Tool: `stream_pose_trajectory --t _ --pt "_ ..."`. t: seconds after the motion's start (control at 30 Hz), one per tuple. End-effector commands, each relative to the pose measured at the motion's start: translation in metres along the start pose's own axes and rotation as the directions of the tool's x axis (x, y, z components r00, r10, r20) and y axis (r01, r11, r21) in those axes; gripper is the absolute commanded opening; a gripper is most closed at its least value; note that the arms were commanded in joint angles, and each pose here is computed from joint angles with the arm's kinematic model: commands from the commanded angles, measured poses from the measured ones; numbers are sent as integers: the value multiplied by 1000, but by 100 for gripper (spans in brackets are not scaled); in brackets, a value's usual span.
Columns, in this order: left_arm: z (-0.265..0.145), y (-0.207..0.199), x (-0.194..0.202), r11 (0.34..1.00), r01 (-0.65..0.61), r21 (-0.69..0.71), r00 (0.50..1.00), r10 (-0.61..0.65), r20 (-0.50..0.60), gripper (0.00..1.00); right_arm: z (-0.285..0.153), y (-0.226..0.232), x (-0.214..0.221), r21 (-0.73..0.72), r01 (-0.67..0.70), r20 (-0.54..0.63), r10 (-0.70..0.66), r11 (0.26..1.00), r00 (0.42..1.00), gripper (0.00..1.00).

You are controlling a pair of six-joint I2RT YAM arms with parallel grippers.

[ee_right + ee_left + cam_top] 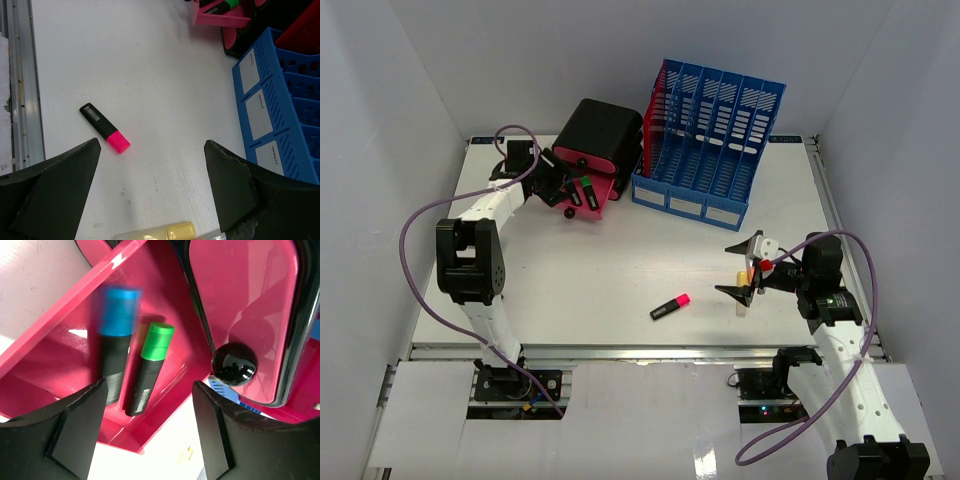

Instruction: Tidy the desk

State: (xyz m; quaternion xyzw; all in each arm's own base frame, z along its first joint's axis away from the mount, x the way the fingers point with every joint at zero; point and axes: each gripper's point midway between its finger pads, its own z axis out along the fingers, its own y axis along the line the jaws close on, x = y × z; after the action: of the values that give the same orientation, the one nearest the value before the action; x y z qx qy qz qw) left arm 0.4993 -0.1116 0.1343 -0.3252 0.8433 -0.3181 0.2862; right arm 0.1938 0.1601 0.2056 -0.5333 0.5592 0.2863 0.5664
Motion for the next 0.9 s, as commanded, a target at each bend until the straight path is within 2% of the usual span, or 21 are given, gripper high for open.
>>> stream_pose_trajectory --t 0.0,0.27,0.47,0.57,0.67,0.8,0.87 --pt "-15 -20 -6 998 -44 44 999 44 0 84 0 1 -4 -10 4 25 -3 1000 1000 91" --pt "-51 -64 -19 981 -131 141 991 127 43 85 0 2 -2 -18 3 27 -3 1000 1000 91" --pt "-101 -102 -25 933 -270 236 961 248 119 85 1 19 1 -113 23 36 -19 993 999 92" --pt "-121 -111 -2 878 -346 329 937 337 86 85 0 29 2 -162 47 51 -39 986 998 92" --pt "-137 -105 35 794 -425 434 889 456 37 85 0 36 3 -191 71 67 -59 979 996 92" --pt "-152 -87 84 722 -488 491 827 562 -4 85 0 37 5 -192 80 65 -69 978 996 92" --pt "-148 -75 113 711 -496 498 801 596 -54 85 0 36 7 -191 80 59 -70 978 996 92"
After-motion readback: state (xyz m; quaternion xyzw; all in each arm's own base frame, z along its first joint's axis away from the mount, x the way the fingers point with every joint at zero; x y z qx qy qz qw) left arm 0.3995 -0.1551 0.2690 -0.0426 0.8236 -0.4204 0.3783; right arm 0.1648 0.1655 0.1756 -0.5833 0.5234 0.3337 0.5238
